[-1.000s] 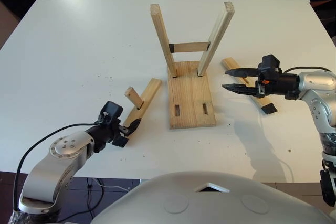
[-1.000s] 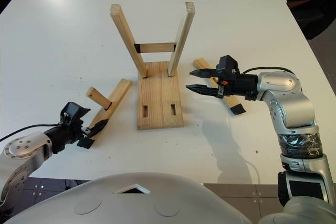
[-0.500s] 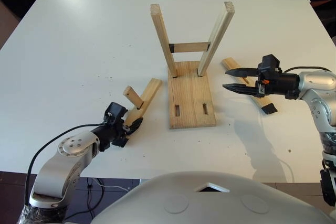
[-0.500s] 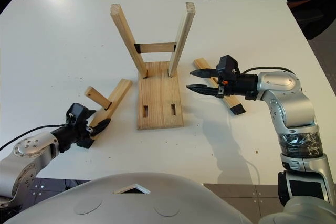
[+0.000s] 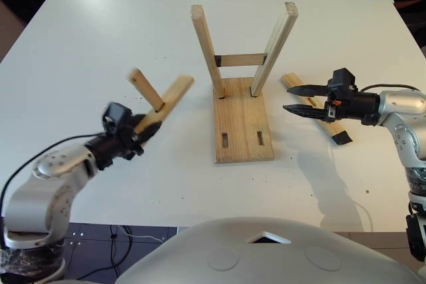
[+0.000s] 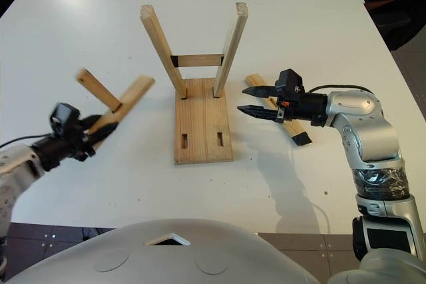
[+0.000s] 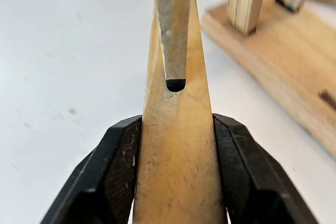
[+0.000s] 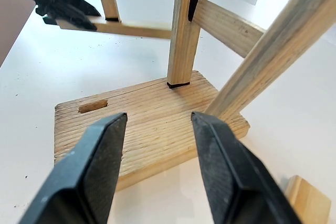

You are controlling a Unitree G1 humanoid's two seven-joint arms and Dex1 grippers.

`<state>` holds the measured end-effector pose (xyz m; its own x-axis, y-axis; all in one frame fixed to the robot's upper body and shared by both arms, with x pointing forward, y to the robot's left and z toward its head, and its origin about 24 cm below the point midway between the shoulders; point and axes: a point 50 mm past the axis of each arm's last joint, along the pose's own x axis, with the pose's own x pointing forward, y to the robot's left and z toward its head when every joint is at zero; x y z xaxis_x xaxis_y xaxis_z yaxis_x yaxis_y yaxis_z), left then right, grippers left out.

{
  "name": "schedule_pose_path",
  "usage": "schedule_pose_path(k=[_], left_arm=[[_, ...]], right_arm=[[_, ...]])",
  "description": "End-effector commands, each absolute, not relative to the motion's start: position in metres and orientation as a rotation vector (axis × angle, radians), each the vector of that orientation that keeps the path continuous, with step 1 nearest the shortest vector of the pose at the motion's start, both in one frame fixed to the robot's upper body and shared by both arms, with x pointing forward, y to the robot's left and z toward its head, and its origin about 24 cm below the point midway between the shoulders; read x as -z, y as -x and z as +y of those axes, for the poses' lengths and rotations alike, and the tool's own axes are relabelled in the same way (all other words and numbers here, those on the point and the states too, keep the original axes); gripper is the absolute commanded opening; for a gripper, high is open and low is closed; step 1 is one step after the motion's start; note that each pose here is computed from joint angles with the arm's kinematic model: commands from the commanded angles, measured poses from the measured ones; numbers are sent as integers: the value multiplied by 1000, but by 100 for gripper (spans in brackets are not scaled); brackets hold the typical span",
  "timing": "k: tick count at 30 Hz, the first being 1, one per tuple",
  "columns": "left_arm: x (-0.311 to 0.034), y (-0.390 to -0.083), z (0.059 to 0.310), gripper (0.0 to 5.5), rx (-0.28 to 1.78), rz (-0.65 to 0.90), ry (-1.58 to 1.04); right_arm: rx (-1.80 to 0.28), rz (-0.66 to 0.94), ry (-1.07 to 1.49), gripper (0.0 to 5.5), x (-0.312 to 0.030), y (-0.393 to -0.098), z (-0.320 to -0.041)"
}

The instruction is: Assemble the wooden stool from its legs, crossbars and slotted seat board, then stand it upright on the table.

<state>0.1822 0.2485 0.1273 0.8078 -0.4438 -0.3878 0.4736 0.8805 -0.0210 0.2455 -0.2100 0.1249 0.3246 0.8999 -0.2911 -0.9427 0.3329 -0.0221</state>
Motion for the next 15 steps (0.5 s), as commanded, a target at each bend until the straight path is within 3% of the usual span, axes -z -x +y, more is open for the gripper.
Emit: schedule_pose_path(k=[1,6,10,15], left_arm=[[-189,-185,247,199,621,87,-4],[-231,-167,233,199,824,-158,69],[-247,-163,198,199,1019,-259,97],[-247,-174,168,199,1146,-283,87]], right_arm=[[-1241,141,133,225,-156,-248,-212],[-1336,-12,-62,225,-194,-245,-200],[-1446,-88,-170,225,-217,-239,-178],[-1569,-96,-215,297,-225,-236,-150]])
